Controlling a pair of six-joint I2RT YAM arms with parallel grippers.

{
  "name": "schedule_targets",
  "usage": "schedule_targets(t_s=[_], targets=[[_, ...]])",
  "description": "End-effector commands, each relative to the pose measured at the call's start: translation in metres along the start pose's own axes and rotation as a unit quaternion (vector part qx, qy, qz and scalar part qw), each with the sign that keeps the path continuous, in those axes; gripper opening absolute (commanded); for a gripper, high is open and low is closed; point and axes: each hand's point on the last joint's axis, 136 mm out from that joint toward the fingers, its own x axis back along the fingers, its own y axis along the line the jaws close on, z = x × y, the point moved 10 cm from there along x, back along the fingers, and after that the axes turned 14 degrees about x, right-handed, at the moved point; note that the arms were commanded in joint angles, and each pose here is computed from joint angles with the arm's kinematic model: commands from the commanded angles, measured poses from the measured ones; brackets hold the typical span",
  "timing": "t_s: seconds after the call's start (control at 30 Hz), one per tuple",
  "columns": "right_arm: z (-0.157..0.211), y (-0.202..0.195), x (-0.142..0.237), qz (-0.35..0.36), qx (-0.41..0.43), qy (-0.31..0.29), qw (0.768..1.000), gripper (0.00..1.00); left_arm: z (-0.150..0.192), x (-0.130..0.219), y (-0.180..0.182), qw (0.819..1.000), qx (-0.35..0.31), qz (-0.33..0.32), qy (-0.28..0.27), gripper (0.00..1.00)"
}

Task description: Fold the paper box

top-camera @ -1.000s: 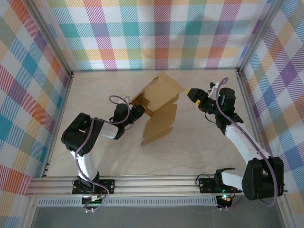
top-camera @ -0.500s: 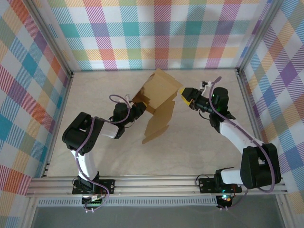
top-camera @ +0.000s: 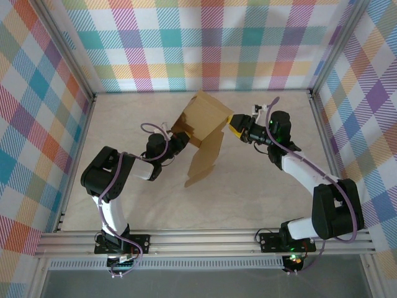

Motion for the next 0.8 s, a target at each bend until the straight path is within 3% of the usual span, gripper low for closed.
schedule_targets(t_s=[0.0,0.2,0.5,0.77], targets=[[0.003,0.015,0.010,-0.009,0.035,-0.014,0.999,0.65,-0.005,-0.001,-0.001,0.999,0.029,0.022,-0.006,0.00],[0.012,0.007,0.015,0.001,0.015,-0.027,1.000,0.66,-0.006,-0.006,0.001,0.998,0.057,0.041,0.003,0.00],[-0.004,0.017,0.001,-0.048,0.009,-0.013,0.999,0.66,-0.004,-0.001,-0.008,0.999,-0.001,0.041,0.012,0.00],[-0.002,0.014,-0.020,-0.051,-0.006,0.032,0.998,0.65,-0.002,0.001,-0.011,0.999,-0.022,0.040,0.017,0.00]])
